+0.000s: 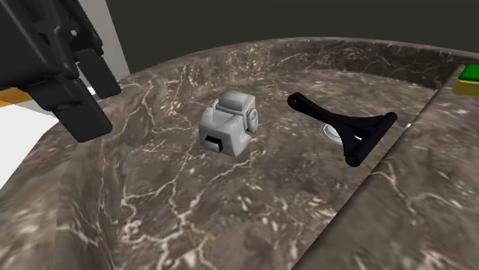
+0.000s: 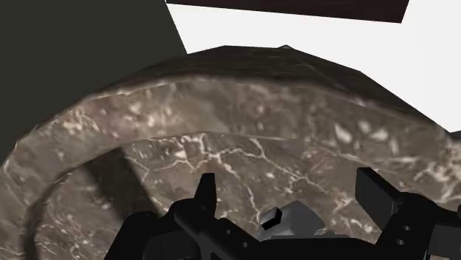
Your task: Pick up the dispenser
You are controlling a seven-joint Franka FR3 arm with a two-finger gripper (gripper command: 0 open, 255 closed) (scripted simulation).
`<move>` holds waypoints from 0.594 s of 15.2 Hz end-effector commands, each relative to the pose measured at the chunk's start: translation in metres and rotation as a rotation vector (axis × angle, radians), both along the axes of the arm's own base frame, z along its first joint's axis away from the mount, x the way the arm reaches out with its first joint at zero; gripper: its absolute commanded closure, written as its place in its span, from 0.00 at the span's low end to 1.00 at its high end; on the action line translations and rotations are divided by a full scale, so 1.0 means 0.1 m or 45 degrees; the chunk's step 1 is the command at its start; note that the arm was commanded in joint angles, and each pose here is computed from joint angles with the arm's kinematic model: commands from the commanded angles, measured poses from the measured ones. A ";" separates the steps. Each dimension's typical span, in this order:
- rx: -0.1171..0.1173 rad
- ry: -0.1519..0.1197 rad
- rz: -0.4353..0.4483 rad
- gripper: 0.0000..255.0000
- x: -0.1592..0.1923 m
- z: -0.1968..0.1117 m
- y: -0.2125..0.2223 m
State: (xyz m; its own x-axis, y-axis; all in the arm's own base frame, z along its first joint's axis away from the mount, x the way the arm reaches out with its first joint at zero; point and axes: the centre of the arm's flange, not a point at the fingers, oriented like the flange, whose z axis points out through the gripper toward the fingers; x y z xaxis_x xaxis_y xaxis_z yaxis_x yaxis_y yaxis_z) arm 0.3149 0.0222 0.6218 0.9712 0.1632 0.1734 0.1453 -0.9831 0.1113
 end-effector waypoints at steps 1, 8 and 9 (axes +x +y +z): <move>0.000 0.000 0.000 0.00 0.00 0.00 0.00; 0.174 0.055 0.336 0.00 0.96 -0.04 -0.04; 0.199 0.062 0.384 0.00 1.09 -0.04 -0.03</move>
State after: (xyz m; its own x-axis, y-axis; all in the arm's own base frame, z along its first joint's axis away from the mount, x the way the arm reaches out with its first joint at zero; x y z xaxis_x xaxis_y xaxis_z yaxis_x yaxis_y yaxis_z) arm 0.4112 0.0164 0.6186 0.9068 0.3855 0.1706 0.3959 -0.9178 -0.0307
